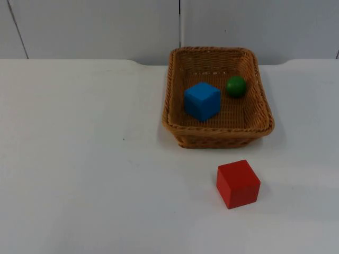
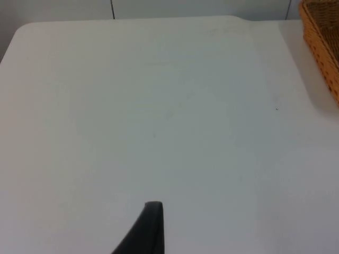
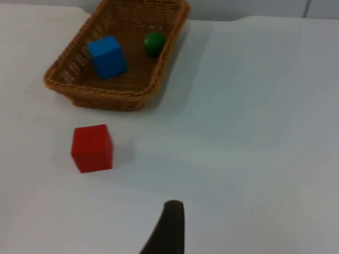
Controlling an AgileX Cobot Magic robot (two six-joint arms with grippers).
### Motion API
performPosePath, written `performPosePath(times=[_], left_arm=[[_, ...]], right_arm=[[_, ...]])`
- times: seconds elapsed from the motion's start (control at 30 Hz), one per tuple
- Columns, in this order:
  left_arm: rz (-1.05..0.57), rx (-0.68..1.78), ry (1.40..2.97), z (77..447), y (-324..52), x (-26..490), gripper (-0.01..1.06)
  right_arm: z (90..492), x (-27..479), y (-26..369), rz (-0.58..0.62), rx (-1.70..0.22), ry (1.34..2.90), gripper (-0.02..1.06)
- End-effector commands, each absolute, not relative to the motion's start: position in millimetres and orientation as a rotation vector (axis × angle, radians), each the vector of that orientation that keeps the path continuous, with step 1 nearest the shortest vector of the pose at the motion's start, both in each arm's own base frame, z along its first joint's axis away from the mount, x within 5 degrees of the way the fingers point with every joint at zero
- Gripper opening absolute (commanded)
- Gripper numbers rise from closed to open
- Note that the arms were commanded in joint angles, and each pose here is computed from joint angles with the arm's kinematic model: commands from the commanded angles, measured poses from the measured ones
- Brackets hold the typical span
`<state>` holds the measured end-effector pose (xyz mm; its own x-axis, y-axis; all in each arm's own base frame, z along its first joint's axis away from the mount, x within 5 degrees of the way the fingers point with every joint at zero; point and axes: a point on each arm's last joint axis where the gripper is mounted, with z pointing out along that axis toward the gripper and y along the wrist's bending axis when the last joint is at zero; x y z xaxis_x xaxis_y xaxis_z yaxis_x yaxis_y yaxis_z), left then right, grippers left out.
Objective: Place all geometric objects except the red cube into the basket.
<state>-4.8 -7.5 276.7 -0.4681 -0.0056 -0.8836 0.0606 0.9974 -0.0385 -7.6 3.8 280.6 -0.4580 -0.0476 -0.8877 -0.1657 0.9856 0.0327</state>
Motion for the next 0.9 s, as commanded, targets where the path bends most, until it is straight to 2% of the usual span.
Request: performPosePath(times=[0.0, 0.87], left_arm=[[-0.075, 0.031, 2.059, 275.1, -7.3, -4.9, 1.0], [-0.038, -0.025, 2.058, 275.1, -7.3, -4.5, 1.0]], right_arm=[[280.5, -7.7, 4.8, 0.11, -0.087, 2.041, 0.78], [280.5, -7.5, 5.0, 0.089, -0.052, 2.042, 0.78]])
